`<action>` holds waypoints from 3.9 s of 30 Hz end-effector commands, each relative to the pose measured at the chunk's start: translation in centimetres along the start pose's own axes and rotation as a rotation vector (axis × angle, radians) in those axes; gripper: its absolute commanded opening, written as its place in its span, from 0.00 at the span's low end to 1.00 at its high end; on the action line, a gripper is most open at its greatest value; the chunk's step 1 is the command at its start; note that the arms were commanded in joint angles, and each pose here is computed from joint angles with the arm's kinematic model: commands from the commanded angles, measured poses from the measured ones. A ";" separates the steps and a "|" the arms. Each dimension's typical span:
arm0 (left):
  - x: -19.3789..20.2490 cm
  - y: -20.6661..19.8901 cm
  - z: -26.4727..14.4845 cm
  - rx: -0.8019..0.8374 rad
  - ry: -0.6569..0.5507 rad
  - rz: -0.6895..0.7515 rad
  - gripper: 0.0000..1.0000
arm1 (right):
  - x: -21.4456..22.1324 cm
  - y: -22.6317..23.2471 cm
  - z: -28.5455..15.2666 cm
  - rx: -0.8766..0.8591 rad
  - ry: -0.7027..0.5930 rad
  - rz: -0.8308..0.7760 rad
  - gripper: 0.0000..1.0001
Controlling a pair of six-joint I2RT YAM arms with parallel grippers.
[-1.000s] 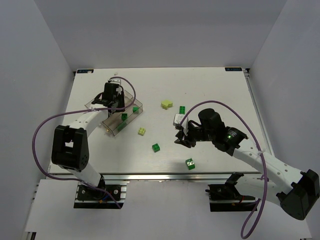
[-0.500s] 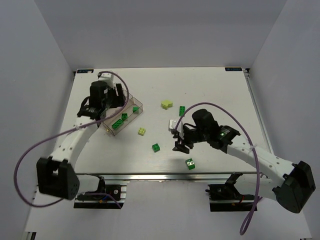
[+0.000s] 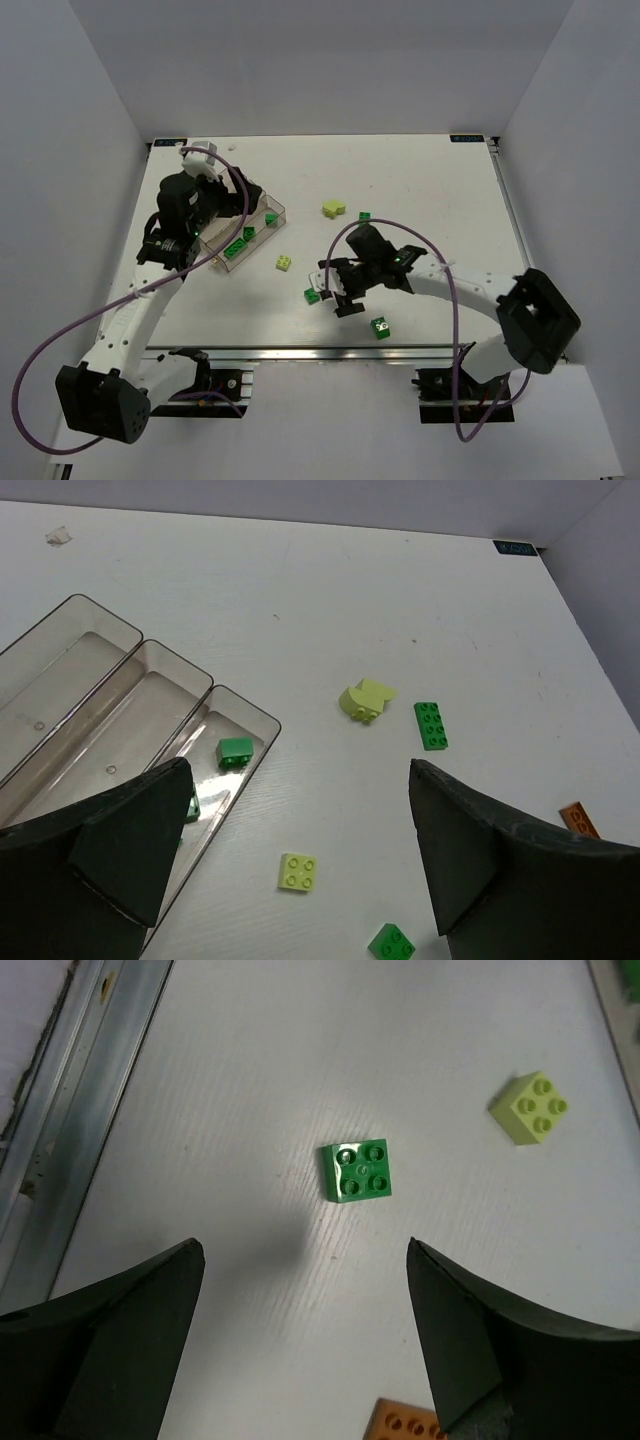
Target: Sort the legos into containers by color
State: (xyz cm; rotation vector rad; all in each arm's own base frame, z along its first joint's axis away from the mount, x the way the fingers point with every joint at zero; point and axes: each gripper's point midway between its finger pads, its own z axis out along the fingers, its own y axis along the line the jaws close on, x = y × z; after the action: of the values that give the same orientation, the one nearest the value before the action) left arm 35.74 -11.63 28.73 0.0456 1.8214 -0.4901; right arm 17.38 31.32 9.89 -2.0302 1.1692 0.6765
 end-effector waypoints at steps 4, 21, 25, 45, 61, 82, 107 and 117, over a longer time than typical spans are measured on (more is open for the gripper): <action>-2.5 -0.6 -2.2 -0.001 -0.107 -0.006 0.98 | -0.2 -2.5 3.4 -0.065 -0.013 -0.060 0.78; -3.3 -0.7 -3.0 -0.003 -0.143 -0.002 0.98 | 3.6 -4.9 8.4 -0.096 0.095 0.019 0.68; -3.3 -0.9 -3.0 0.005 -0.142 -0.003 0.98 | 4.0 -4.6 8.5 -0.115 0.115 0.031 0.63; -5.0 1.0 -4.7 -0.117 -0.231 -0.006 0.98 | -2.3 -13.9 7.9 0.127 0.174 -0.065 0.03; -5.9 3.1 -5.9 -0.244 -0.291 -0.035 0.98 | -5.6 -24.9 8.6 0.506 0.262 -0.238 0.03; -6.0 2.9 -5.9 -0.231 -0.293 -0.032 0.98 | -5.6 -28.2 11.3 0.587 0.282 -0.305 0.54; -6.1 2.4 -5.9 -0.204 -0.294 -0.032 0.98 | 4.1 -24.5 -6.8 0.877 0.076 0.525 0.89; -5.9 2.2 -5.8 -0.195 -0.288 -0.030 0.98 | 15.6 -24.0 -10.4 1.166 0.211 1.136 0.88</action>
State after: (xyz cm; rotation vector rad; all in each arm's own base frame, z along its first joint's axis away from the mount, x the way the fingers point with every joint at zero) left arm 33.25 -6.10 33.94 -0.1869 1.6104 -0.3003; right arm 46.25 23.69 11.90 -0.5956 2.0887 0.0622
